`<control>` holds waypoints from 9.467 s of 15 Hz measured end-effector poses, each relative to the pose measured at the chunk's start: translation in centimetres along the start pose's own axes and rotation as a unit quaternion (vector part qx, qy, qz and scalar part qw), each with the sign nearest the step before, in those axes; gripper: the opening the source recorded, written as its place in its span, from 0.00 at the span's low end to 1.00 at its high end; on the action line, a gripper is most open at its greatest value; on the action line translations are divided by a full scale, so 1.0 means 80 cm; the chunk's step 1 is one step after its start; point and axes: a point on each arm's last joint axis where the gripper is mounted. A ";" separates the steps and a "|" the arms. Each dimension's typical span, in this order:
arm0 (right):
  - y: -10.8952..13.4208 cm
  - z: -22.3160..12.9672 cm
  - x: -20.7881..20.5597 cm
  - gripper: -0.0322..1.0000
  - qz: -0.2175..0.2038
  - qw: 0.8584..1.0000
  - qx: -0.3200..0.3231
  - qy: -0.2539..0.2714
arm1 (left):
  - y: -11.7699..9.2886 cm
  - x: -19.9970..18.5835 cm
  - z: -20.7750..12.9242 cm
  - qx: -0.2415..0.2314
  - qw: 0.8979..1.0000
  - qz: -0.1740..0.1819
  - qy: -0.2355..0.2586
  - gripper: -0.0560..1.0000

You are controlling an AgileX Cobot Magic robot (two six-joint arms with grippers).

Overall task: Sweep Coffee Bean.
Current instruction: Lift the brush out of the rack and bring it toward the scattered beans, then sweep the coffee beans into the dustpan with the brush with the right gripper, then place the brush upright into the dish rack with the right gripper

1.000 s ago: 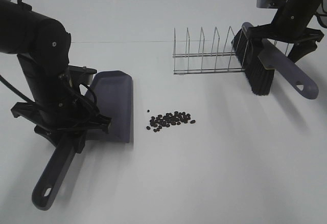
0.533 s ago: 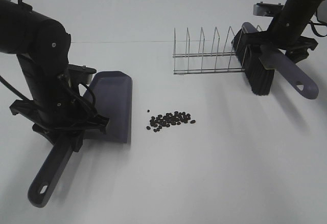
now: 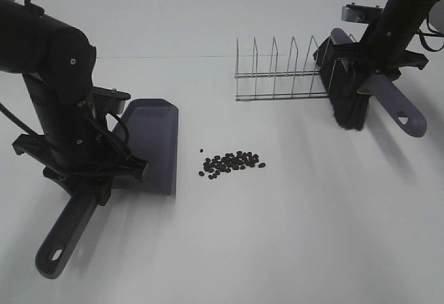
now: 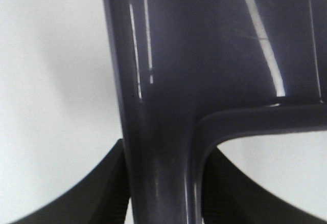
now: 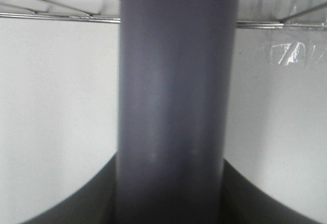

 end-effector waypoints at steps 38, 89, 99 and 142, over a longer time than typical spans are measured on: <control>0.190 -0.141 0.019 0.32 -0.203 0.971 -0.109 0.071 | -0.027 0.026 -0.030 0.051 0.998 0.030 -0.026 0.38; 0.188 -0.123 0.000 0.32 -0.095 0.987 -0.096 0.088 | -0.032 0.028 -0.029 0.019 1.000 0.016 -0.011 0.38; 0.316 -0.118 0.062 0.32 0.014 0.987 -0.125 0.103 | -0.041 0.037 -0.004 0.066 0.998 0.022 0.010 0.38; 0.023 -0.050 0.006 0.32 -0.066 0.994 -0.005 0.085 | -0.008 0.039 0.000 0.035 0.998 0.004 0.043 0.38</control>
Point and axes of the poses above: a point on each arm's last joint axis where the gripper is mounted, x pointing out along that axis toward the gripper, y along the wrist's bending axis when the last joint is at zero, z = x × y, and after that the axes turned 5 degrees about x, right-handed
